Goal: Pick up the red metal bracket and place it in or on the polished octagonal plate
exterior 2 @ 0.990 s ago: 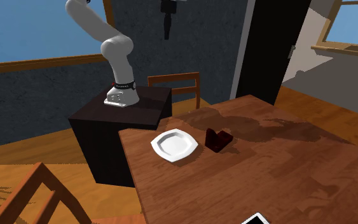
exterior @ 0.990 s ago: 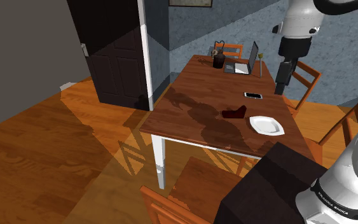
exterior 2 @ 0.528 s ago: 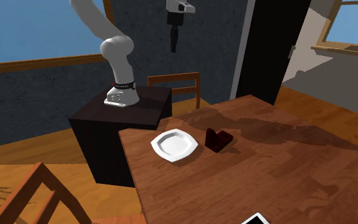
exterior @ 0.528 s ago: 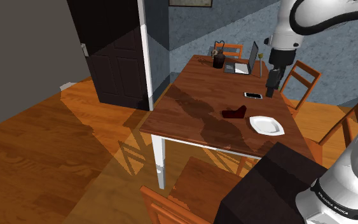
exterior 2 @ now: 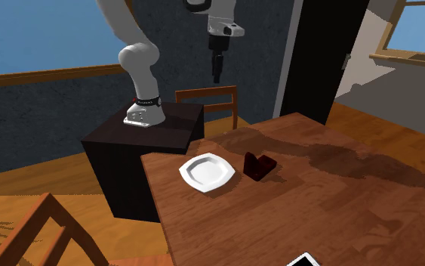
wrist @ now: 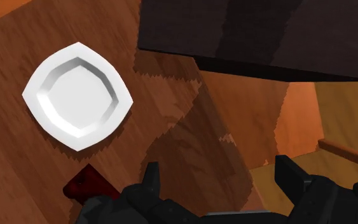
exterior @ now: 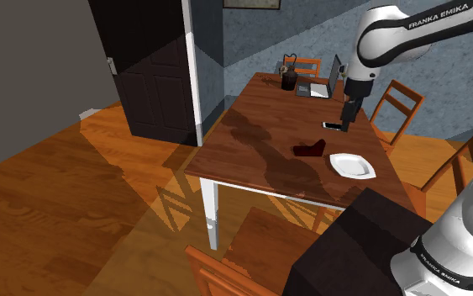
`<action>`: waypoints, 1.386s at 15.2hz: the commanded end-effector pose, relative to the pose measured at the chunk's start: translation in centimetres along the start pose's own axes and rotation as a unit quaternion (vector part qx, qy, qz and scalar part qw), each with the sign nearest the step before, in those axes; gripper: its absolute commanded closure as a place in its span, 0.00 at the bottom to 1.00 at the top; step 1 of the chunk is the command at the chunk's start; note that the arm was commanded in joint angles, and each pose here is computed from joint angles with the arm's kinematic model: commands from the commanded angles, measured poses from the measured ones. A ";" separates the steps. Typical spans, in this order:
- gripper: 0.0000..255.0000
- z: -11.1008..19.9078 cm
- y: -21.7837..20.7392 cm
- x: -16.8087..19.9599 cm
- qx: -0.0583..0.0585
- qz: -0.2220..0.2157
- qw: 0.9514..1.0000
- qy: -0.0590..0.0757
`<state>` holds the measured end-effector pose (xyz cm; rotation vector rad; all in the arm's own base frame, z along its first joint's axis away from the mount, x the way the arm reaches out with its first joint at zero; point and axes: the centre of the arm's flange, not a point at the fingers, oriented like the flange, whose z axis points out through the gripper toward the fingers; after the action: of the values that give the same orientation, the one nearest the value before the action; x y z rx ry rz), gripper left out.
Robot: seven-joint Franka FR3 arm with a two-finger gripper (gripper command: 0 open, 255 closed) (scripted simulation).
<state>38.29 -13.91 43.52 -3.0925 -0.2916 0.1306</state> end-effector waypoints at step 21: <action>0.00 15.5 21.9 12.1 0.019 -0.013 1.000 0.021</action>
<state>52.08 -31.96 26.83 -3.0504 -0.3223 0.0739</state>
